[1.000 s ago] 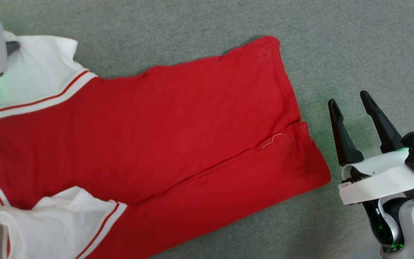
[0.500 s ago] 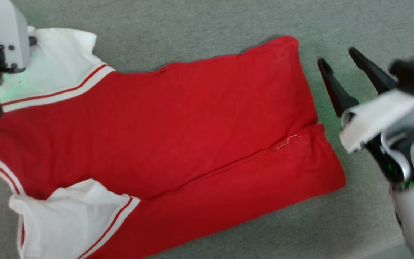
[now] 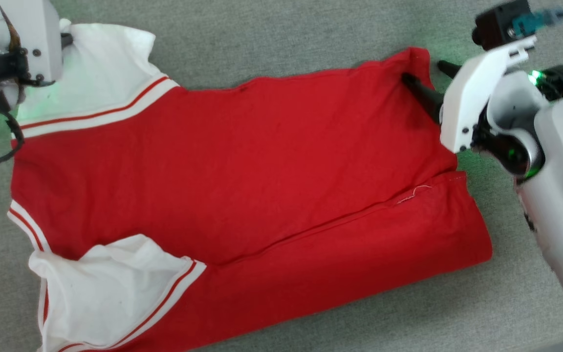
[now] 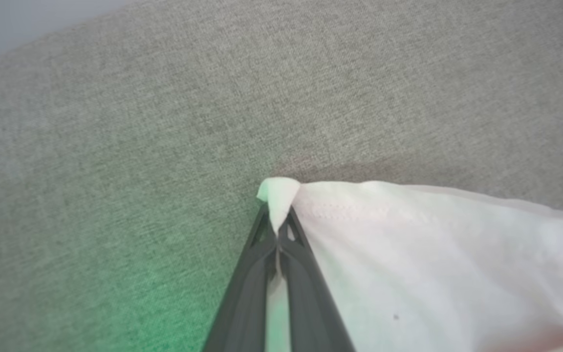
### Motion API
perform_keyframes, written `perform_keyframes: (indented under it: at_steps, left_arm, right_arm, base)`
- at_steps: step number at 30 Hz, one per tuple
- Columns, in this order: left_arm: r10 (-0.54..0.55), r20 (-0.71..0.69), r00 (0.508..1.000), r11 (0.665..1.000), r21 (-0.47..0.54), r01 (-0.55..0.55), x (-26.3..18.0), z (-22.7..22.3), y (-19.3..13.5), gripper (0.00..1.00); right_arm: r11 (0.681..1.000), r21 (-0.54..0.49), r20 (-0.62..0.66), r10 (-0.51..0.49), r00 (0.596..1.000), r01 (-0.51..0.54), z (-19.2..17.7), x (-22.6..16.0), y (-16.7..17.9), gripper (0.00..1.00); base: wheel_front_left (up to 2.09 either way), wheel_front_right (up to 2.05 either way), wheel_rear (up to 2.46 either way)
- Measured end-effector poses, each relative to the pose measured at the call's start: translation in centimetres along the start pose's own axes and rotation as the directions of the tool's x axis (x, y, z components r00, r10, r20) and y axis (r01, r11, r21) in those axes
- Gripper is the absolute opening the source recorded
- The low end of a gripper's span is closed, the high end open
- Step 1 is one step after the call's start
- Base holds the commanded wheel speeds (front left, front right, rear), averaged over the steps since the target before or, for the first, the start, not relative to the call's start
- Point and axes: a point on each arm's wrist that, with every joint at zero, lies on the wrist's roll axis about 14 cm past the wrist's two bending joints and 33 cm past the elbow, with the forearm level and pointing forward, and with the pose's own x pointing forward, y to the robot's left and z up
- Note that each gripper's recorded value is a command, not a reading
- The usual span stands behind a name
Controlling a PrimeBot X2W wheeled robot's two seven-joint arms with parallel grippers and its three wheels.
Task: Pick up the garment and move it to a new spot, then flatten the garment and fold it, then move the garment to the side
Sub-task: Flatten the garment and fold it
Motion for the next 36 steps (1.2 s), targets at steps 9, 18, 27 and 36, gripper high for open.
perform_keyframes:
  at_steps: [9,18,27,36]
  left_arm:
    - [0.001,0.05,0.999,1.0,-0.013,-0.001,-0.7,0.4,0.0,0.0]
    - [0.003,0.122,0.993,1.0,0.003,-0.004,-4.4,1.4,0.1,0.0]
    - [0.0,0.216,0.976,0.996,0.083,-0.019,-10.9,2.4,-0.3,0.0]
    - [0.037,0.235,0.971,0.993,0.103,-0.063,-16.4,-2.8,-0.9,0.0]
  right_arm:
    - [0.999,0.036,-0.138,0.025,0.99,-0.021,-0.2,0.5,0.0,0.0]
    - [1.0,0.008,-0.053,0.03,0.998,-0.03,1.3,-1.0,0.0,0.0]
    - [0.994,-0.089,0.046,0.066,0.997,-0.062,2.9,-4.5,0.2,0.0]
    - [0.987,-0.128,0.077,0.106,0.991,-0.095,1.3,-8.4,0.5,0.0]
  base:
    - [0.0,0.0,0.0]
    - [0.0,0.0,0.0]
    - [0.0,0.0,0.0]
    - [0.0,0.0,0.0]
